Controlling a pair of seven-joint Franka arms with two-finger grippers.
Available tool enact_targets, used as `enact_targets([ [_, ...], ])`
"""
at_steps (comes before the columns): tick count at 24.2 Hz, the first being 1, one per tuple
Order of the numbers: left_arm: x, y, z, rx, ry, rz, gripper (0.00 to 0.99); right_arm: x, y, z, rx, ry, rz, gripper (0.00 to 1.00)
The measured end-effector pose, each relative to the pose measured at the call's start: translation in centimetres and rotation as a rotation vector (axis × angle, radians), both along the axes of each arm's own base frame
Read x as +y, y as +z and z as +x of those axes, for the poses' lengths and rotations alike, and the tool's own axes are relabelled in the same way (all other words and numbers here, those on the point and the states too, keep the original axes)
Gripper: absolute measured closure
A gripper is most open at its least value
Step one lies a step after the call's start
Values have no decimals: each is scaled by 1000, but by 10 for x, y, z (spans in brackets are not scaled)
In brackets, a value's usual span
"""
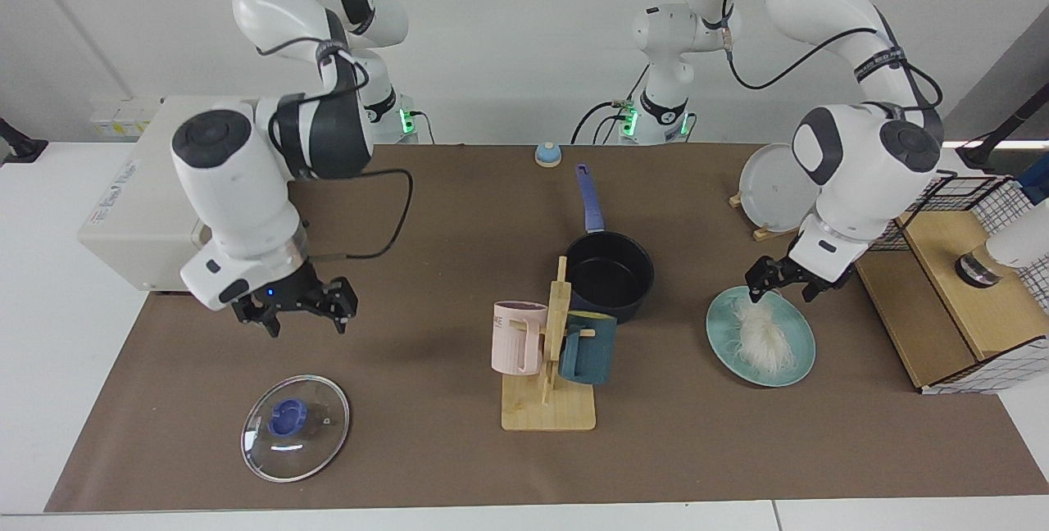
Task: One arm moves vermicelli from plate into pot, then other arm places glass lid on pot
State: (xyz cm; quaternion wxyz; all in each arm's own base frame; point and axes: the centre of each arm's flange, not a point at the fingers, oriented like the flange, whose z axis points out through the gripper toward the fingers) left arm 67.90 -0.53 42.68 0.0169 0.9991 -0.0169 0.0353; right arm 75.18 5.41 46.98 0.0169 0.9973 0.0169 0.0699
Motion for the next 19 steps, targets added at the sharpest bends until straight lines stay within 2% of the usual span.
enact_targets([
  [4, 1, -39, 14, -19, 4, -2, 0, -15, -70, 32, -46, -15, -24, 13],
  [6, 1, -55, 17, -16, 5, -3, 0, -26, -101, 42, -66, -26, -35, 9],
  [8, 0, -67, 19, -13, 4, -4, 0, -38, -120, 48, -69, -31, -42, 9],
  [13, -3, -87, 15, -1, 7, -5, 0, -67, -119, 51, -85, -16, -51, 9],
  [17, -6, -112, 7, -26, 17, -5, 0, -81, -118, 53, -104, -14, -48, 13],
  [19, -4, -123, 2, -31, 19, -4, 0, -77, -125, 54, -114, -14, -28, 13],
])
